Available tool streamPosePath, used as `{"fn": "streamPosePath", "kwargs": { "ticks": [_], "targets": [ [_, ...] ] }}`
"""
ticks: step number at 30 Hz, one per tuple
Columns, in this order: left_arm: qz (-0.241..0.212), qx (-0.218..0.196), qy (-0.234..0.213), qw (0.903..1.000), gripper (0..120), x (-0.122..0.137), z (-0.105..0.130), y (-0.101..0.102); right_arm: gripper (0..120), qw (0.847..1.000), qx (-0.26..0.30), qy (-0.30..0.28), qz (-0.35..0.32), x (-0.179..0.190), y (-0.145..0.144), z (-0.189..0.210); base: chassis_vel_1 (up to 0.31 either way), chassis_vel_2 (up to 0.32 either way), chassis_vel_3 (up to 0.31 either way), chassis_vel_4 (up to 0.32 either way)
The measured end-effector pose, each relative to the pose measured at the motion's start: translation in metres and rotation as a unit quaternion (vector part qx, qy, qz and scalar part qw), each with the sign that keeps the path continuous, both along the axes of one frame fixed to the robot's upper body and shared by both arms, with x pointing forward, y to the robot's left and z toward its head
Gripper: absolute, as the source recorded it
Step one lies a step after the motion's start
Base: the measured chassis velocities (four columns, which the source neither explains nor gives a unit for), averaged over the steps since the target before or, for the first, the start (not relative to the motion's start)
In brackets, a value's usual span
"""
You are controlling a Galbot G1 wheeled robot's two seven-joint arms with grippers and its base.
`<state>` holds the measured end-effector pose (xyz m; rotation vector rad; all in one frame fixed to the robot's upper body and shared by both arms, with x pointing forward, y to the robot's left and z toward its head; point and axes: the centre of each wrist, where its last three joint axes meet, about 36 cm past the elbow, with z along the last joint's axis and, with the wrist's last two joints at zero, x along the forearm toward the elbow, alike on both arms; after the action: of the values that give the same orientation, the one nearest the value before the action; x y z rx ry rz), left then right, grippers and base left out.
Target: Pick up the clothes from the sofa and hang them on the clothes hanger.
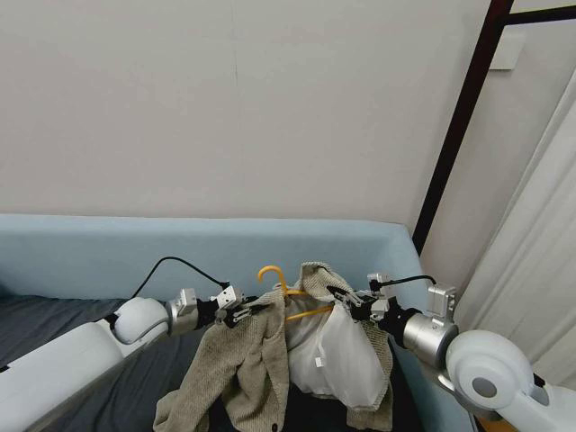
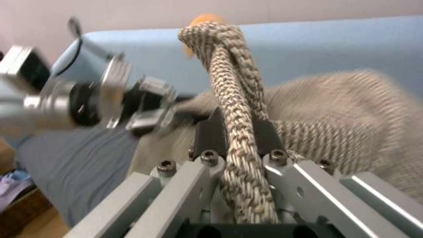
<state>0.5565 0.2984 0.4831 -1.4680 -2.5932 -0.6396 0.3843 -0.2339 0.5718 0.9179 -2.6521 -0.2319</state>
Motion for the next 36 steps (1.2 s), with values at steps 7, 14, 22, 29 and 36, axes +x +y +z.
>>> {"fn": "streamPosePath", "kwargs": {
  "ticks": [7, 14, 22, 29, 36],
  "targets": [
    [0.040, -0.030, -0.019, 0.9986, 10, 0.019, 0.033, 0.004, 3, 1.000, 0.009, -0.007, 0.019, -0.022, 0.009, 0.001, 0.000, 0.000, 0.000, 0.000],
    [0.054, -0.045, -0.032, 0.9970, 10, 0.019, 0.057, 0.013, 3, 0.999, 0.004, -0.017, 0.028, -0.032, 0.020, -0.012, 0.000, 0.000, 0.000, 0.000],
    [0.052, -0.058, -0.048, 0.9959, 10, 0.019, 0.082, 0.019, 3, 1.000, -0.005, -0.025, 0.007, -0.024, 0.023, -0.031, 0.000, 0.000, 0.000, 0.000],
    [0.045, -0.065, -0.053, 0.9954, 10, 0.013, 0.085, 0.019, 3, 0.999, 0.001, -0.039, -0.009, -0.016, 0.025, -0.032, 0.000, 0.000, 0.000, 0.000],
    [0.050, -0.073, -0.069, 0.9937, 10, 0.012, 0.093, 0.024, 28, 0.995, -0.040, -0.094, 0.010, -0.031, 0.023, -0.037, 0.000, 0.000, 0.000, 0.000]
  ]
}}
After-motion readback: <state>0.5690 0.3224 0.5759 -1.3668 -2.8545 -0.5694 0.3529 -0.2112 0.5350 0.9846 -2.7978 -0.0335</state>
